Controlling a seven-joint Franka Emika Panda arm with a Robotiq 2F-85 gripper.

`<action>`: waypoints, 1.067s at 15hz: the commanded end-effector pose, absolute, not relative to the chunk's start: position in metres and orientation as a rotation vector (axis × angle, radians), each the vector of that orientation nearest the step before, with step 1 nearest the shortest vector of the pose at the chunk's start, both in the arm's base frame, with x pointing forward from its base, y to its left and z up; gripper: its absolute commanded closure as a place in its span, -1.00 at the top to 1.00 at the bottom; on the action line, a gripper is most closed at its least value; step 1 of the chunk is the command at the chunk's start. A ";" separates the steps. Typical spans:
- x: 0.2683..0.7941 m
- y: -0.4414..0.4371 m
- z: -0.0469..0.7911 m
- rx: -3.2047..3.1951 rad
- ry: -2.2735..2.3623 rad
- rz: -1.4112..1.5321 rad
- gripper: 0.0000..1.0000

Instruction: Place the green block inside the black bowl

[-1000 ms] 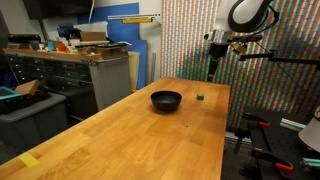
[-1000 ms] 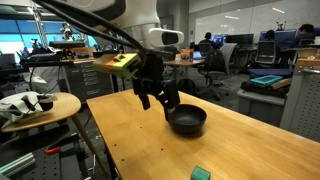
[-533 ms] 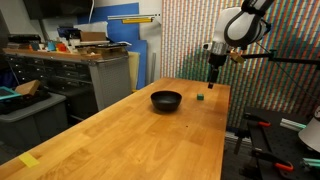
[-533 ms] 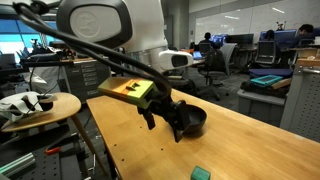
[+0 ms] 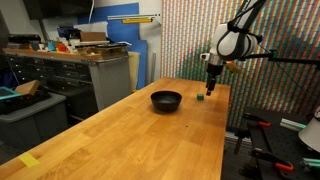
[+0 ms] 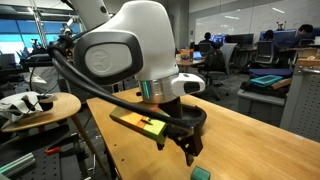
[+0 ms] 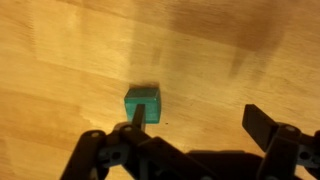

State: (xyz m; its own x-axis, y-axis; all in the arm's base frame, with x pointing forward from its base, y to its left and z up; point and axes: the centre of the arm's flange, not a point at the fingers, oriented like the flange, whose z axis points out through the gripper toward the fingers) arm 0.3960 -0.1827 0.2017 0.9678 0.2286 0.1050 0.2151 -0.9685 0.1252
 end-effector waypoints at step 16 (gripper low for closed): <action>0.444 -0.240 0.140 2.967 0.320 0.258 0.48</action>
